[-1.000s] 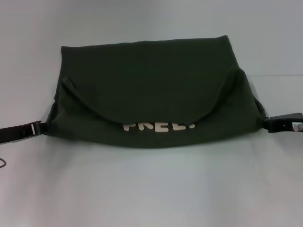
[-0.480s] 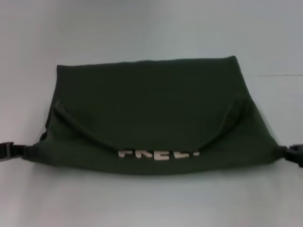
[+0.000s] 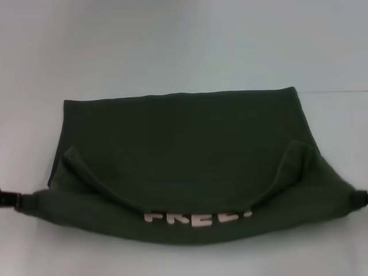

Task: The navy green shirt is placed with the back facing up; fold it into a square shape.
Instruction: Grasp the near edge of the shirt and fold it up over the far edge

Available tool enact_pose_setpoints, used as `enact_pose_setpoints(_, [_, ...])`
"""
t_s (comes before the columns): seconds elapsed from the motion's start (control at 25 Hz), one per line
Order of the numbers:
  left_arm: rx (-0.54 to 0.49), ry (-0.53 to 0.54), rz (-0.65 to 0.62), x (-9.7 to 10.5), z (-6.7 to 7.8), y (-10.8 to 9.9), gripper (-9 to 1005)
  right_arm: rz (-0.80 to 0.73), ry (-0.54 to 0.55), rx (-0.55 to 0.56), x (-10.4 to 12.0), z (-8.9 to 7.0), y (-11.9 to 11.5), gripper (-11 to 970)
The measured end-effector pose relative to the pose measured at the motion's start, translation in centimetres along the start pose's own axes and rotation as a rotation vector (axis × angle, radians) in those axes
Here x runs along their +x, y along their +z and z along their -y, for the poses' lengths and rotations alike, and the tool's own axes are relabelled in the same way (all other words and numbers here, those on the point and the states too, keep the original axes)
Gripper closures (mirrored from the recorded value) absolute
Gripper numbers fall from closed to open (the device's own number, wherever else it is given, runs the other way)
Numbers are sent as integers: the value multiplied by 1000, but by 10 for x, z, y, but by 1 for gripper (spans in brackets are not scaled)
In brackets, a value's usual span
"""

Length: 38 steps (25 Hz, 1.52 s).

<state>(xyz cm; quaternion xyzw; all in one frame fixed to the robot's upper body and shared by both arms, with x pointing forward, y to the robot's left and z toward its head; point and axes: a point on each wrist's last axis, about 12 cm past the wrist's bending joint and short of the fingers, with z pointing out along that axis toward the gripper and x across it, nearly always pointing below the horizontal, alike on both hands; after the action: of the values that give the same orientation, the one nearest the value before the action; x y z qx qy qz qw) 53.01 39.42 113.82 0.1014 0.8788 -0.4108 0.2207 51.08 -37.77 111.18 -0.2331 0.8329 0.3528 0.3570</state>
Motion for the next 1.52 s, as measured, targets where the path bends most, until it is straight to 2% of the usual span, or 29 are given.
enact_pose_setpoints(0.32, [9, -24, 132, -36, 7, -17, 969, 145, 14, 52, -41, 13, -12, 900])
enact_pose_setpoints(0.64, [-6, -121, 340, -62, -5, -2, 968, 234, 73, 161, -90, 36, 15, 876])
enact_pose_setpoints(0.76, [-34, -161, 427, -68, -13, 12, 968, 260, 74, 211, -107, 42, 29, 867])
enact_pose_setpoints(0.96, [-81, -165, 518, -74, -21, 44, 969, 289, 73, 324, -125, 50, 58, 852])
enact_pose_setpoints(1.28, [-210, -118, 607, -86, -18, 99, 959, 280, 52, 484, -141, 52, 111, 829])
enact_pose_setpoints(1.52, [-299, -107, 669, -93, -15, 126, 950, 259, 27, 596, -148, 48, 144, 811])
